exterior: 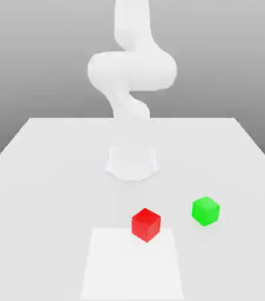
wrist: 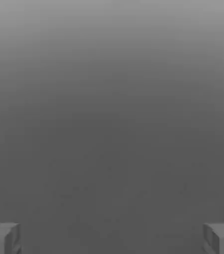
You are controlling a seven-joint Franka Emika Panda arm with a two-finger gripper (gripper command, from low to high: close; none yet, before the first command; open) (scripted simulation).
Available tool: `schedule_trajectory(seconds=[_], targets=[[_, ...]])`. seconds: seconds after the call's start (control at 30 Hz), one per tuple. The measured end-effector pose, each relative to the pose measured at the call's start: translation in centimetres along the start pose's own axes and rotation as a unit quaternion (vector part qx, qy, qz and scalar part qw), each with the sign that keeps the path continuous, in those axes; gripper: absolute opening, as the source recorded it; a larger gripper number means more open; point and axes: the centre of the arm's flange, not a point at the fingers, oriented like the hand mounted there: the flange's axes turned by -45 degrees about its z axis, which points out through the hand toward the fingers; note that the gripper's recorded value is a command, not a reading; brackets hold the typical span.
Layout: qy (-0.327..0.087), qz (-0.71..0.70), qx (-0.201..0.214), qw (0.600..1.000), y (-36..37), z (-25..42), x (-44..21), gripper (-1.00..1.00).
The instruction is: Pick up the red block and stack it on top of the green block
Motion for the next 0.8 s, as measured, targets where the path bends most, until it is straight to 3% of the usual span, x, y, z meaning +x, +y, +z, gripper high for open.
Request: schedule_trajectory(seconds=[0.3, 0.57, 0.8], targets=[[-0.159, -0.162, 0.054, 0.972, -1.8, 19.3, -12.0, 0.0], [-0.301, -0.332, 0.133, 0.884, -4.6, 29.8, -30.8, 0.0], [-0.32, -0.359, 0.148, 0.864, -5.1, 34.1, -36.6, 0.0]])
